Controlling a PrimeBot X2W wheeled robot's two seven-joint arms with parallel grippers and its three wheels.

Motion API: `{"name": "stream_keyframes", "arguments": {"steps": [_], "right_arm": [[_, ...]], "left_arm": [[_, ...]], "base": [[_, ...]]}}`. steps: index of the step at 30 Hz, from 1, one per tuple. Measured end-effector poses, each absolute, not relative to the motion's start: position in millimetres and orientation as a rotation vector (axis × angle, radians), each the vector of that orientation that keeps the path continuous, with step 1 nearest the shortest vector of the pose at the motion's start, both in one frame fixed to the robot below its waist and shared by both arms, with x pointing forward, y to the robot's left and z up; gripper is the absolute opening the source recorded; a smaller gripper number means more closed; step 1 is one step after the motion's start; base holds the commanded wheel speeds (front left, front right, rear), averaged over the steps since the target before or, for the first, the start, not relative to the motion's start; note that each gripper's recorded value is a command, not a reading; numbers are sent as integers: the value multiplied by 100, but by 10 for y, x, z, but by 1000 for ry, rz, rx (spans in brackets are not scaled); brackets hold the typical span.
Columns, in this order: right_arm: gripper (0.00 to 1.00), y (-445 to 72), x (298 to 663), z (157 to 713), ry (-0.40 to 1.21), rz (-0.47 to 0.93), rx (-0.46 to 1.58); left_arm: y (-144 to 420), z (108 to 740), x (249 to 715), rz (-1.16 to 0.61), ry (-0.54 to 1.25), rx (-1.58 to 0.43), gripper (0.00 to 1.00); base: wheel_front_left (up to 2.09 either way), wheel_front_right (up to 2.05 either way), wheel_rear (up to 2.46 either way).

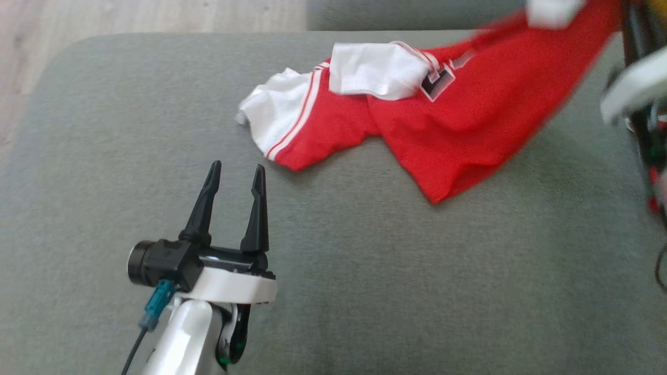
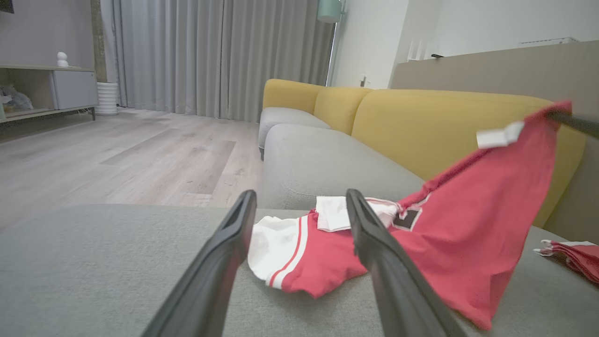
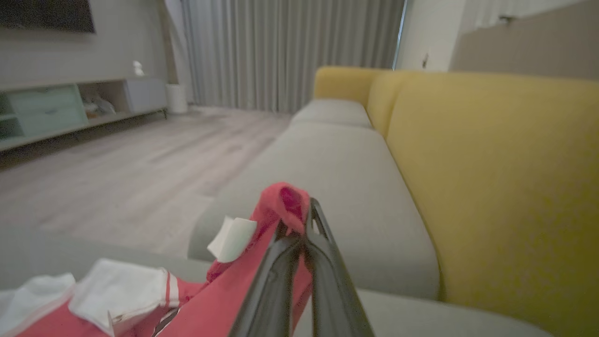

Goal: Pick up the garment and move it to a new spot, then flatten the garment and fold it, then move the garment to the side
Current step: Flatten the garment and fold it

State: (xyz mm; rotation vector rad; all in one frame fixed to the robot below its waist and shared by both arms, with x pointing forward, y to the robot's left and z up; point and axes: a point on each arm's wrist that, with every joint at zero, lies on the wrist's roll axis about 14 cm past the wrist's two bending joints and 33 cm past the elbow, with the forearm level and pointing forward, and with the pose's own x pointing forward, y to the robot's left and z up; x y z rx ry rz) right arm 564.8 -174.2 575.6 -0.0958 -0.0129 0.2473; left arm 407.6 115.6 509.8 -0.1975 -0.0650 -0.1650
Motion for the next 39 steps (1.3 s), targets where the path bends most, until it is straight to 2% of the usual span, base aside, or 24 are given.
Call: {"name": "stream_keyframes", "arguments": {"steps": [2,4,10,14,17,20,24,31,34,39], "right_arm": [[100,-1980,5547,5414,85,196,-120],[100,-2115,5496,5341,97,162,-114],[100,-2080,5456,5644,-34,146,-54],[100,-1953,5383,6079,-184,173,-69],[100,-1780,5226,6273,-275,197,-44],[100,-1660,4991,6202,-307,190,28],[100,-1544,4614,5899,-283,176,56],[100,-1674,4052,5204,-122,104,121],[100,-1659,3974,5113,-96,102,144],[100,-1546,4043,5065,-82,136,129]], "left_arm": [[1090,5087,4121,-184,-62,-200,100],[1034,5072,4145,-199,-57,-200,100],[910,5073,4185,-239,-58,-193,100],[876,5151,4195,-249,-78,-195,100],[830,5205,4192,-262,-92,-197,100],[792,5253,4189,-273,-104,-198,100],[766,5281,4179,-280,-111,-200,100],[746,5253,4168,-286,-103,-202,100],[742,5231,4169,-287,-96,-201,100],[757,5162,4174,-283,-78,-201,100]], "base": [[0,0,0],[0,0,0],[0,0,0],[0,0,0],[0,0,0],[0,0,0],[0,0,0],[0,0,0],[0,0,0],[0,0,0]]}}
